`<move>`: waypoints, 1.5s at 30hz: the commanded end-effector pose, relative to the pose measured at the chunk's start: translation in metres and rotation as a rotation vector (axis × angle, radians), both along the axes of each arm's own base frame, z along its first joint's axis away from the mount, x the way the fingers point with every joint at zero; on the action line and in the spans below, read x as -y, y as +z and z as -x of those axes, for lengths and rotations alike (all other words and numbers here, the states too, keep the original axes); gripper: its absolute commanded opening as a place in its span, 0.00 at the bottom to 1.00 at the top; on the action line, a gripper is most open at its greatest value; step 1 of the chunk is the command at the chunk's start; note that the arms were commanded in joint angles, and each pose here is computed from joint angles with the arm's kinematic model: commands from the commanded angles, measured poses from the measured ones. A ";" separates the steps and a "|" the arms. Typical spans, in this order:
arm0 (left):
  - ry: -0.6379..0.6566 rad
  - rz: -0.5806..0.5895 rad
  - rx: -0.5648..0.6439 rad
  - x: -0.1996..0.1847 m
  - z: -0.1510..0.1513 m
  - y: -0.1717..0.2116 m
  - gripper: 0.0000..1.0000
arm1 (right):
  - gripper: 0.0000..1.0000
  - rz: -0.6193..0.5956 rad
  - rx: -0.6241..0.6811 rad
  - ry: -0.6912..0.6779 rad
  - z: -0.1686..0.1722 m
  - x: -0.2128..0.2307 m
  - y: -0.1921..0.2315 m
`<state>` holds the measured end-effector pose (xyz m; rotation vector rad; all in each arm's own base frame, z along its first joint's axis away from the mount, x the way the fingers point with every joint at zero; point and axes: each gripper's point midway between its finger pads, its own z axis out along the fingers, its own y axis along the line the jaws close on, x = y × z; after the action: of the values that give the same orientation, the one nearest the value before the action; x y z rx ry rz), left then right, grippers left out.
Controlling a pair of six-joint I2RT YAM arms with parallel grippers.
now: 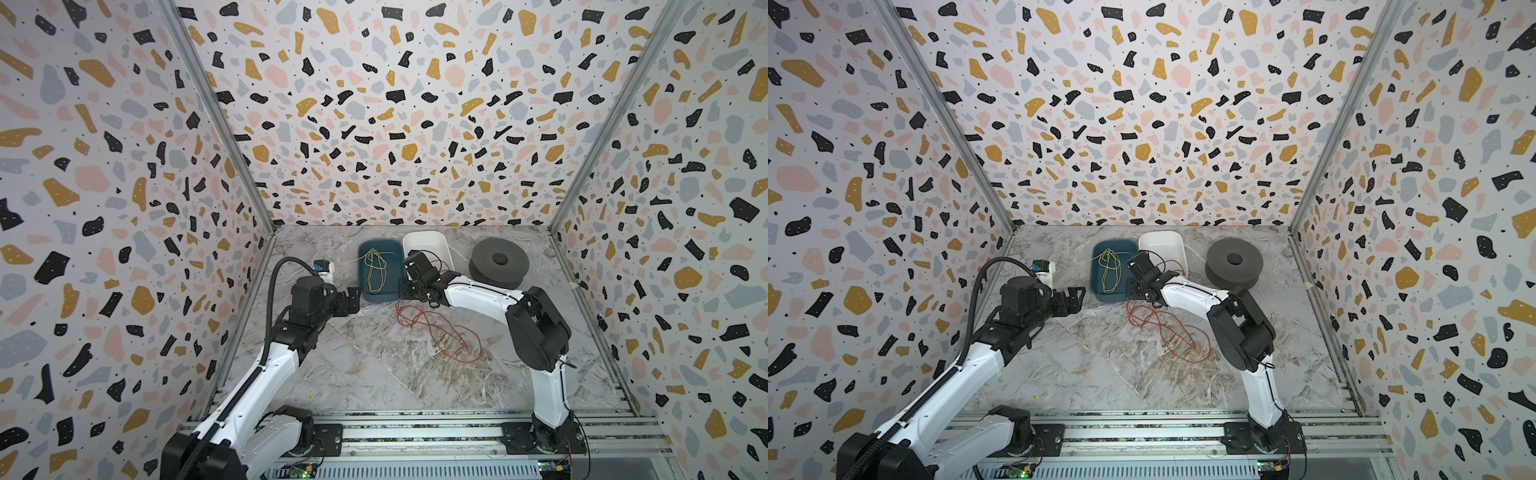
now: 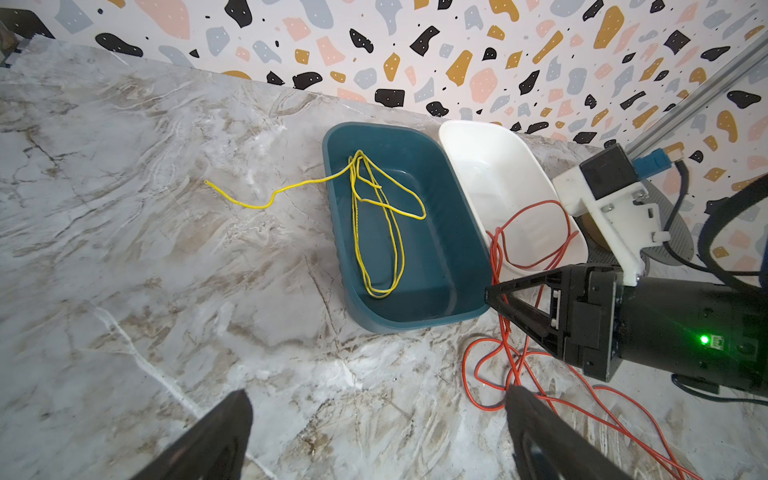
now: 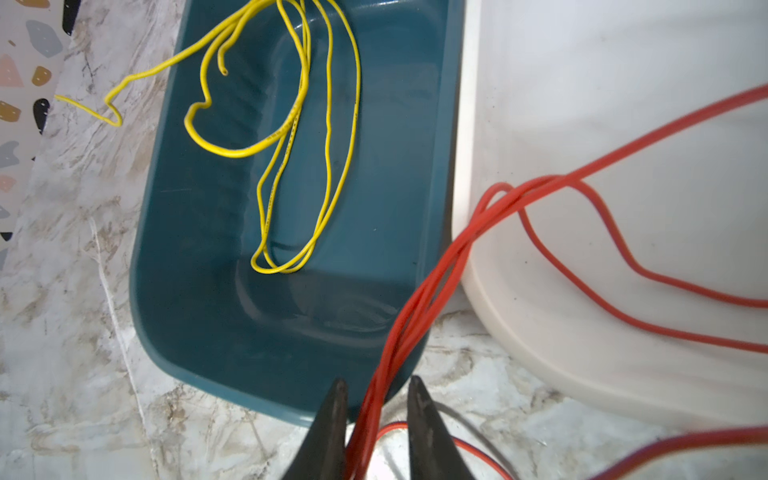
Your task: Wrap the cables
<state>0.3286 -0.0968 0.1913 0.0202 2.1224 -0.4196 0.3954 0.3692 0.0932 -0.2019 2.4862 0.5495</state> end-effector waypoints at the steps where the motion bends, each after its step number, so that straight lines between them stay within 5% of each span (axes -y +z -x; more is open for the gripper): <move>1: -0.002 0.001 0.019 0.000 0.002 0.003 0.96 | 0.24 0.017 0.025 0.002 0.000 0.002 0.014; 18: -0.002 -0.001 0.016 0.000 0.002 0.002 0.96 | 0.00 -0.032 0.122 0.010 -0.002 0.006 0.049; 28: -0.001 -0.003 0.019 0.000 0.001 0.003 0.96 | 0.00 -0.053 0.241 0.077 0.007 0.013 0.093; 45: 0.011 -0.004 0.041 -0.003 -0.003 0.010 0.96 | 0.00 -0.105 0.534 0.456 0.105 0.037 0.178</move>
<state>0.3289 -0.0961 0.1915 0.0182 2.1209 -0.4152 0.3115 0.3268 0.2506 -0.6545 1.9987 0.6646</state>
